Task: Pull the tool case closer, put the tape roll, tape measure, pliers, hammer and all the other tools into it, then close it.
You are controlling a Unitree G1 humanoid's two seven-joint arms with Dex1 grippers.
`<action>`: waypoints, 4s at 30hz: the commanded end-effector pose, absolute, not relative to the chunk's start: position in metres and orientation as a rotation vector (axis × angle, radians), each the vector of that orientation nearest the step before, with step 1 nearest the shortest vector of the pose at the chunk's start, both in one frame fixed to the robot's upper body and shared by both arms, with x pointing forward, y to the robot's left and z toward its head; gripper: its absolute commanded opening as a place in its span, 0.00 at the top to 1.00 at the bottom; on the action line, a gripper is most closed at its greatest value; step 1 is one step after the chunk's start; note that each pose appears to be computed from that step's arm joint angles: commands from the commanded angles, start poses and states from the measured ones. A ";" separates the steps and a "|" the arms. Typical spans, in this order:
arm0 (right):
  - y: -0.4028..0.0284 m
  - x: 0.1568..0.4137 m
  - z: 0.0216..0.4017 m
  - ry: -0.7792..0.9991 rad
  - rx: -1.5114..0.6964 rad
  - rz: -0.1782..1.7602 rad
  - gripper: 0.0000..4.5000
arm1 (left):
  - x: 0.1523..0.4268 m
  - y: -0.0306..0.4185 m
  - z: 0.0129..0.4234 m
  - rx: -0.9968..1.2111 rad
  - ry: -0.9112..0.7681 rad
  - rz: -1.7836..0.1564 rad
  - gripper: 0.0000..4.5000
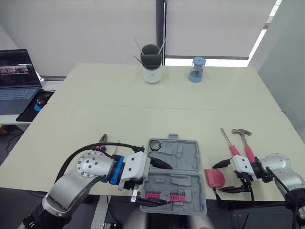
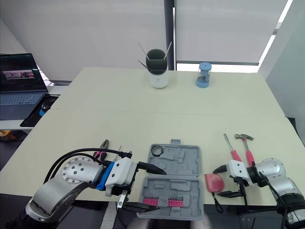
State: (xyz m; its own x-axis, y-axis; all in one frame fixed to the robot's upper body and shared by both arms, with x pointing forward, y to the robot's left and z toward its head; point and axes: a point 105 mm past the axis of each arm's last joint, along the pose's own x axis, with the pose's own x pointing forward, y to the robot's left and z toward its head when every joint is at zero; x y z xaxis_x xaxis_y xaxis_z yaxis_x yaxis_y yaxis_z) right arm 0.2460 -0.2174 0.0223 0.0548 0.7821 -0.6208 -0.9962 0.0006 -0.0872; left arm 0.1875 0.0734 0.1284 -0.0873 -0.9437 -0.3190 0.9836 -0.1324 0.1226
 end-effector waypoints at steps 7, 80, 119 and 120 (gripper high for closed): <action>-0.214 0.247 0.021 0.389 -0.607 1.456 0.01 | 0.179 0.073 0.138 0.394 0.108 -1.688 0.00; -0.113 0.323 0.074 0.538 -1.065 1.198 0.22 | 0.246 0.094 0.143 0.422 0.029 -1.377 0.00; -0.119 0.308 0.081 0.136 -0.547 1.077 0.71 | 0.267 0.087 0.152 0.456 -0.023 -1.385 0.00; -0.119 0.309 0.078 0.137 -0.547 1.074 0.71 | 0.267 0.087 0.153 0.457 -0.024 -1.385 0.00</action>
